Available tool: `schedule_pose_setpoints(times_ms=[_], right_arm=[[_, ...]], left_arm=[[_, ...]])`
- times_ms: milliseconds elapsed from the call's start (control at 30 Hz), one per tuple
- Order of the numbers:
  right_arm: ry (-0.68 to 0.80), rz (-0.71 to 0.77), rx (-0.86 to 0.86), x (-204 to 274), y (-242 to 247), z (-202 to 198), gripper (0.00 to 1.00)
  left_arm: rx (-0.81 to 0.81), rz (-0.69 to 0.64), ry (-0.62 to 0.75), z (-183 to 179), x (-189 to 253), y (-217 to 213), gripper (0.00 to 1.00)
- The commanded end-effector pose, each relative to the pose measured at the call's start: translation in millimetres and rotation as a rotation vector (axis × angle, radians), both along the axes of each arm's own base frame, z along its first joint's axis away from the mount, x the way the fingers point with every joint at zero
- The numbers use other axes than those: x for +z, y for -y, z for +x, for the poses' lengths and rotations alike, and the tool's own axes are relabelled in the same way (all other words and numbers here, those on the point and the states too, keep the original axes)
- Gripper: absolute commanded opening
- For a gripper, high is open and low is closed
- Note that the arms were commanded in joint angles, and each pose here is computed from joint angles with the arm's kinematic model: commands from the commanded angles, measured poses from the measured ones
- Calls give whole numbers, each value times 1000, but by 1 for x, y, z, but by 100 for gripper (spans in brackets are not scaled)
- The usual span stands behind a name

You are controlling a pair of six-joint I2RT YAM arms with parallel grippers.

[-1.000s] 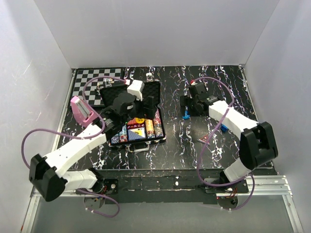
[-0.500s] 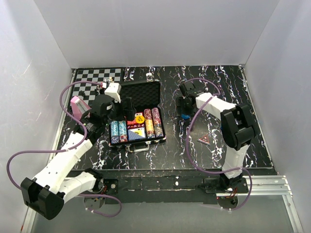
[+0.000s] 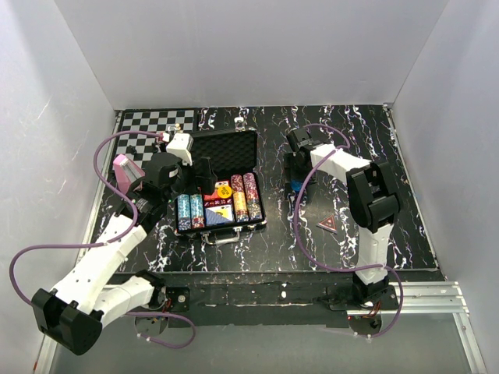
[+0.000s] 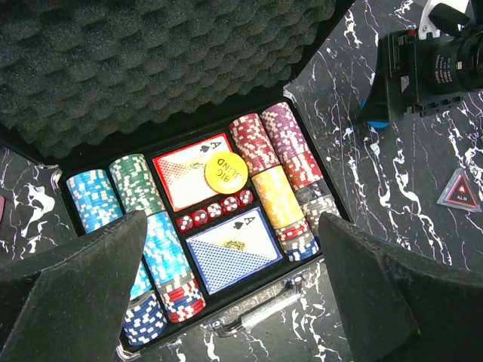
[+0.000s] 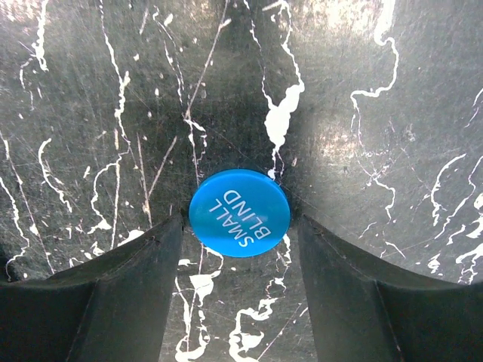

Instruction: Pack up texas hold em set

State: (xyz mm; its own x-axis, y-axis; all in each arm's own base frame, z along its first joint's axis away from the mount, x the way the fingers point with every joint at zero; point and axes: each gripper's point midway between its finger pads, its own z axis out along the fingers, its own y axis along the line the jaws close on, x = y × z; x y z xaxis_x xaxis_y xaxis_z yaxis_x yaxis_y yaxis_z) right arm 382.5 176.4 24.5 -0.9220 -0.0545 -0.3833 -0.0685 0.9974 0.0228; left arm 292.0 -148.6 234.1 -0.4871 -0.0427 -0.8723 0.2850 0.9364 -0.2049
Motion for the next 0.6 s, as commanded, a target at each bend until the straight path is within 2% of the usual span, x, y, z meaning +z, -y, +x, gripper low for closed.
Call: schedule_pose_setpoints(times_ms=[0,200,467,567], right_arm=[[19,2,1,8,-1,10,68],[-6,5,3,0,-1,4,61],[-25,-16,1,-8,3,2,61],[-31,-22,1,-9,3,1,54]], left_arm=[[-3,0,23,-4,6,-4,98],[-6,-1,21,-3,5,-3,98],[-5,-6,25,-3,7,-4,98],[-7,-10,28,-3,8,-3,98]])
